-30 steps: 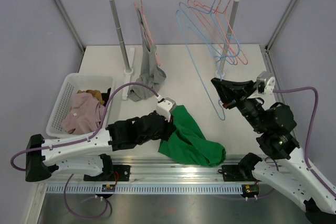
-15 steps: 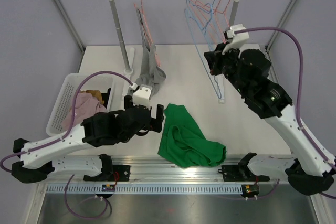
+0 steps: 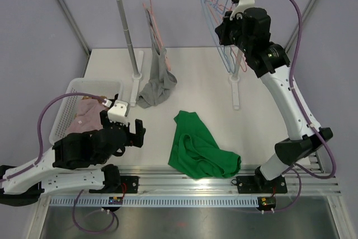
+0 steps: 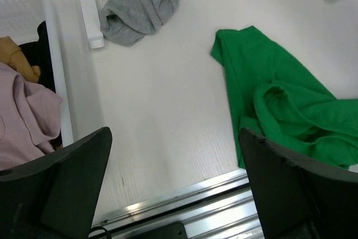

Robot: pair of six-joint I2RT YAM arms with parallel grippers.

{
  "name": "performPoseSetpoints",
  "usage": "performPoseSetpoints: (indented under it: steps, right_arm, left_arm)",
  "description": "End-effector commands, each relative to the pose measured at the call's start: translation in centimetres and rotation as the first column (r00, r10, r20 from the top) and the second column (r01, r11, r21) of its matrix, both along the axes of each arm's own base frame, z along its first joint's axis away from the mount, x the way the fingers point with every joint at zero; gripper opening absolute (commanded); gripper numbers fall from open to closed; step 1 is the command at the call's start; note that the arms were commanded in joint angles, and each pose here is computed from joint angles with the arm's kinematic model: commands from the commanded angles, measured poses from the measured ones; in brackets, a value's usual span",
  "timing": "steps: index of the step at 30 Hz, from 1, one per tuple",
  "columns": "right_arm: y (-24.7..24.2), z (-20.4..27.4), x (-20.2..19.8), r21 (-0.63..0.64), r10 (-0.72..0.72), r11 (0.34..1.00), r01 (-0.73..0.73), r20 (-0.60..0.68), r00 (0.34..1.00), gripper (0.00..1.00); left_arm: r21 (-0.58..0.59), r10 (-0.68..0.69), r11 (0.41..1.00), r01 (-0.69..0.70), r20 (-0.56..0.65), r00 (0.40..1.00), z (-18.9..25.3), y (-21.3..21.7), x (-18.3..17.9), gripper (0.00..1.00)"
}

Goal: Remove the tank top from the hanger

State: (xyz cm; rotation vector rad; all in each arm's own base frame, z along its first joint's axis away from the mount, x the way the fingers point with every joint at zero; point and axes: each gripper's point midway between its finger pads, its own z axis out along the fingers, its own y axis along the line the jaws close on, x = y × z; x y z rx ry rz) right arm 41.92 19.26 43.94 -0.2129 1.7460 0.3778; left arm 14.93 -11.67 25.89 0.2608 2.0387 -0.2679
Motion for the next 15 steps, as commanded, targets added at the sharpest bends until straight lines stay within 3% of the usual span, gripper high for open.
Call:
performPoseSetpoints:
  steps: [1, 8, 15]
  right_arm:
    - [0.9, 3.0, 2.1, 0.045, 0.031, 0.998, -0.034, 0.073, 0.997, 0.0]
    - [0.9, 0.8, 6.5, 0.05, -0.022, 0.999, 0.021, 0.031, 0.999, 0.0]
    - [-0.4, -1.3, 6.6, 0.091, -0.06, 0.994, 0.06, 0.004, 0.998, 0.0]
  left_arm:
    - [-0.014, -0.01, 1.0, 0.01, 0.036, 0.999, -0.4, -0.5, 0.4, 0.99]
    - [-0.006, -0.03, 1.0, 0.03, 0.015, 0.999, -1.1, -1.0, 0.2, 0.99]
    - [0.003, -0.024, 1.0, 0.024, 0.009, 1.0, -1.2, -1.2, 0.2, 0.99]
